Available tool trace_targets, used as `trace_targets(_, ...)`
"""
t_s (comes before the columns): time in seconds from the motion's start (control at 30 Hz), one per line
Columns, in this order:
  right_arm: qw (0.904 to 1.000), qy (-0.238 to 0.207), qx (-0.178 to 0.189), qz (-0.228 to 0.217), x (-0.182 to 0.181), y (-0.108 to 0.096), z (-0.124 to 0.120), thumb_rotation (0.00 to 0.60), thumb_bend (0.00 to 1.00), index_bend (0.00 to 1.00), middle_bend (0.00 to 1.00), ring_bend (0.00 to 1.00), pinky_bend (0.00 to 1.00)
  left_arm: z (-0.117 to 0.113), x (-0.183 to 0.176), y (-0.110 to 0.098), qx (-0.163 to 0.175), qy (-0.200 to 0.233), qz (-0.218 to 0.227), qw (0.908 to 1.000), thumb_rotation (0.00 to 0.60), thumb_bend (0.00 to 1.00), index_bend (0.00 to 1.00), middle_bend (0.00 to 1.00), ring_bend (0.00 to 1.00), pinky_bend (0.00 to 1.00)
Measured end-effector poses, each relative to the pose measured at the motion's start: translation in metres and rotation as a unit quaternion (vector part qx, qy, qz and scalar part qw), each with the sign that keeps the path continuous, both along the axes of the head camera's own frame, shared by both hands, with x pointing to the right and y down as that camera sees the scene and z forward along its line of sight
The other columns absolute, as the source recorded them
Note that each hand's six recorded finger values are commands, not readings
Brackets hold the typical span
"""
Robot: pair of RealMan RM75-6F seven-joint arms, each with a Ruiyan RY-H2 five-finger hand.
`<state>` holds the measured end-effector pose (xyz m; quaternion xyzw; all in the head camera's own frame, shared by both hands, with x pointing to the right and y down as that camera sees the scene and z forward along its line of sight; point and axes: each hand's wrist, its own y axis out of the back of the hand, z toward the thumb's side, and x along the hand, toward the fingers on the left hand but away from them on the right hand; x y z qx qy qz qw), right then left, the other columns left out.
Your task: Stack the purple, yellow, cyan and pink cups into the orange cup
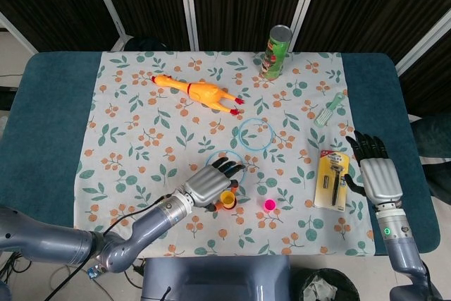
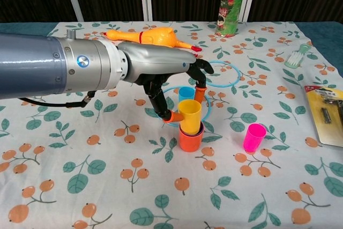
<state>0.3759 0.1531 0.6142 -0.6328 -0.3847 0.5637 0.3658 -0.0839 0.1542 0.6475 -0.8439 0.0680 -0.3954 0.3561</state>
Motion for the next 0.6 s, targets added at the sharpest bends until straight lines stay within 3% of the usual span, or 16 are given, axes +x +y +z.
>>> trace_targets(0.17, 1.0, -0.001, -0.004, -0.001, 0.0, 0.001, 0.002, 0.6, 0.41, 0.1, 0.0, 0.0, 0.06, 0.003, -0.003, -0.002, 0.015, -0.012, 0.006, 0.9998, 0.6, 0.18, 0.1, 0.0, 0.0, 0.0)
trace_targets(0.23, 1.0, -0.002, -0.006, -0.001, -0.001, 0.001, 0.002, 0.6, 0.41, 0.1, 0.0, 0.0, 0.06, 0.003, -0.004, -0.002, 0.019, -0.018, 0.012, 0.9996, 0.6, 0.15, 0.03, 0.0, 0.0, 0.0)
trace_targets(0.4, 0.9999, 0.002, -0.012, -0.004, 0.0, -0.001, 0.004, 0.6, 0.41, 0.1, 0.0, 0.0, 0.06, -0.001, -0.003, -0.005, 0.029, -0.02, 0.015, 0.9993, 0.6, 0.13, 0.0, 0.0, 0.0, 0.0)
trace_targets(0.6, 0.9998, -0.005, -0.014, -0.013, -0.008, -0.011, 0.003, 0.6, 0.41, 0.1, 0.0, 0.0, 0.06, -0.013, -0.008, -0.022, 0.054, 0.005, -0.026, 0.9982, 0.6, 0.13, 0.02, 0.0, 0.0, 0.0)
